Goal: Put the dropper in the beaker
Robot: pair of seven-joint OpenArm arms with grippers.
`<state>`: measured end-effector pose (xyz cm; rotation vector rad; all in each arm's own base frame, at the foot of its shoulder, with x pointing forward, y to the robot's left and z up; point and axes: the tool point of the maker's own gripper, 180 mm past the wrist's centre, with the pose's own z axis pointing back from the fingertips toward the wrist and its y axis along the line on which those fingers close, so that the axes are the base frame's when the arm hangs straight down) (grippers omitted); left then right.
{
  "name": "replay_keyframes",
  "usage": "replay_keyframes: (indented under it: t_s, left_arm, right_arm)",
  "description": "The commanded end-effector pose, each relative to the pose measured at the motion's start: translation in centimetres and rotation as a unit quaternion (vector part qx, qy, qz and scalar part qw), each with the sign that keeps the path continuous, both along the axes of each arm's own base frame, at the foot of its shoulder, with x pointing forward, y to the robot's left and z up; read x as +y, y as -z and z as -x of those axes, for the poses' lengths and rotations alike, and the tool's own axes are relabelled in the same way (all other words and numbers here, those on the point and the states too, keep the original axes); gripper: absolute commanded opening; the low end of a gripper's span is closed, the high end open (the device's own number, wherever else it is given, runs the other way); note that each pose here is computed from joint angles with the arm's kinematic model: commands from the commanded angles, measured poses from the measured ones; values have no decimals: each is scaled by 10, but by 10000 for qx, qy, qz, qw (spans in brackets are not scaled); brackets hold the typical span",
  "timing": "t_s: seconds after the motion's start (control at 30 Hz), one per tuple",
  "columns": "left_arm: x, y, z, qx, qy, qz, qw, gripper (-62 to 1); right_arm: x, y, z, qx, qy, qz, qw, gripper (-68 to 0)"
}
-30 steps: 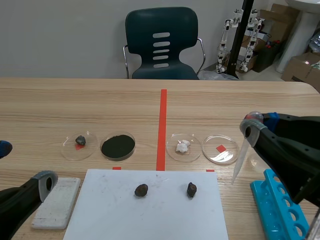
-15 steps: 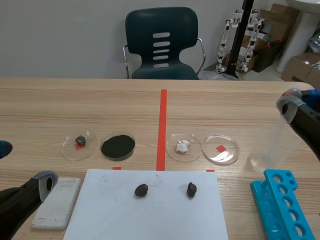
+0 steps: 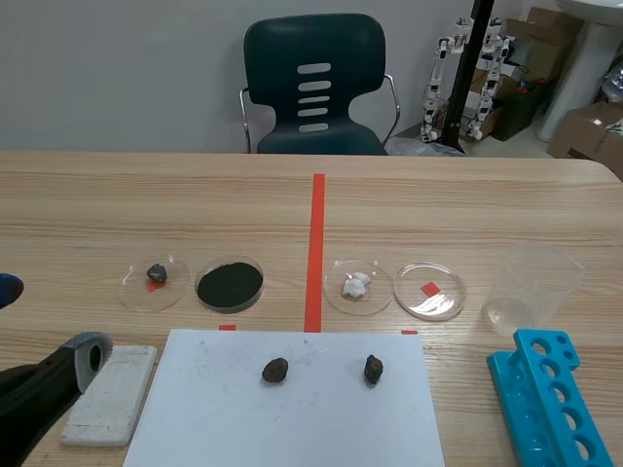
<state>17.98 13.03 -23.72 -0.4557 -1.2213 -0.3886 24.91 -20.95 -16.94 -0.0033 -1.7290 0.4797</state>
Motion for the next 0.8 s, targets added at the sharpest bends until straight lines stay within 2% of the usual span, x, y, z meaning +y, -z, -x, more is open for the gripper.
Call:
replay_keyframes:
  t_s: [0.0, 0.2, 0.47, 0.77]
  left_arm:
    - [-1, -9, -2, -134, -4, 74, 9999, 14]
    - [-1, -9, -2, -134, -4, 74, 9999, 14]
    - [-1, -9, -2, -134, -6, 74, 9999, 14]
    - [-1, -9, -2, -134, -7, 73, 9999, 14]
  right_arm:
    - [7, -8, -4, -174, -226, -38, 9996, -633]
    - [19, -2, -15, -335, -485, -172, 9981, -633]
    - [21, 4, -28, -536, -288, -148, 9980, -633]
    - [22, 23, -41, -445, -111, -195, 9988, -634]
